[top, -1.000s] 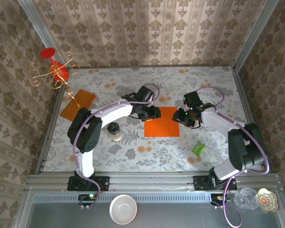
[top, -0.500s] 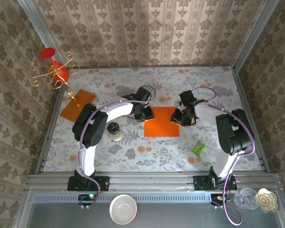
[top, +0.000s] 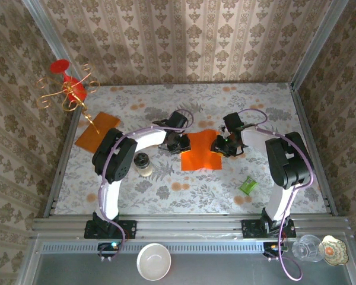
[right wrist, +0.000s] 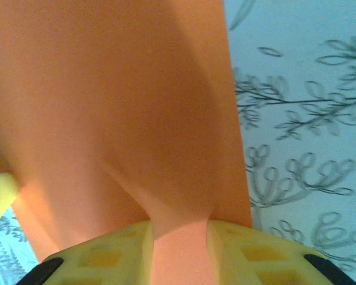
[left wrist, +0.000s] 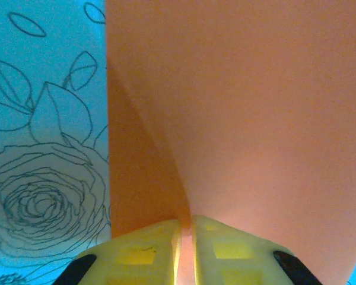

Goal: Fold a paper plane with a square sheet of paper (pick it up from the middle)

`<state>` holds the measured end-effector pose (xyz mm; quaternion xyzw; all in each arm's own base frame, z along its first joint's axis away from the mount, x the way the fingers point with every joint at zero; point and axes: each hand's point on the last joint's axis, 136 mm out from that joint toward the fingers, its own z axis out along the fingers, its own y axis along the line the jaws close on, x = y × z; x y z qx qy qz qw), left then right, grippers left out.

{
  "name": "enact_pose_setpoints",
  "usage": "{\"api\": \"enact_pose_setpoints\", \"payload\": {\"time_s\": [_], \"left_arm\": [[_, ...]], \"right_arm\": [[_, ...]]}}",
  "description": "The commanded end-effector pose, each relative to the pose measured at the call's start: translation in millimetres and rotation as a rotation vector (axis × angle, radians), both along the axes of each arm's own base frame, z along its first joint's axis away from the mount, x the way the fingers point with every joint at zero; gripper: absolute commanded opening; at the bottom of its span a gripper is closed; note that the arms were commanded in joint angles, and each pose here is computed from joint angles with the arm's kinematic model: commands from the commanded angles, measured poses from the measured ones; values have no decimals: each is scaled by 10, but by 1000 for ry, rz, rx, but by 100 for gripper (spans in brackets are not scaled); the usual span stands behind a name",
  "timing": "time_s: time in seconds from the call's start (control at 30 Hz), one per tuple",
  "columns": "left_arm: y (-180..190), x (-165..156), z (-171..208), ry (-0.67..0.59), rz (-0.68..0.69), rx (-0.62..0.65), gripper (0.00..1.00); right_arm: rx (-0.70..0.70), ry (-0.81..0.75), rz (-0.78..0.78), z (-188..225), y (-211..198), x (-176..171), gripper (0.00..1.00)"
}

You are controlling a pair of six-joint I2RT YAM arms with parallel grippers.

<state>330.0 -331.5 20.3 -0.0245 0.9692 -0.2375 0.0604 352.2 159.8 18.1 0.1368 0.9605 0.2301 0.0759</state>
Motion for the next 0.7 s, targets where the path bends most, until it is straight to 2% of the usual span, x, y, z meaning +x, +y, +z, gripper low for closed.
{"api": "enact_pose_setpoints", "payload": {"time_s": [0.0, 0.2, 0.27, 0.43, 0.53, 0.67], "left_arm": [[168, -232, -339, 101, 18, 59, 16], [192, -162, -228, 65, 51, 11, 16], [171, -112, -152, 35, 66, -32, 19], [68, -15, 13, -10, 111, -201, 41], [42, -14, 45, -10, 113, -244, 52], [34, -37, 38, -4, 123, -291, 59]], "right_arm": [[53, 77, -2, -199, 129, -140, 34], [75, 76, -5, -202, 200, -133, 34], [74, 75, -1, -204, 211, -141, 34], [56, 88, 6, -252, 216, -171, 34], [49, 98, 14, -289, 238, -197, 34], [49, 98, 18, -305, 266, -198, 34]]}}
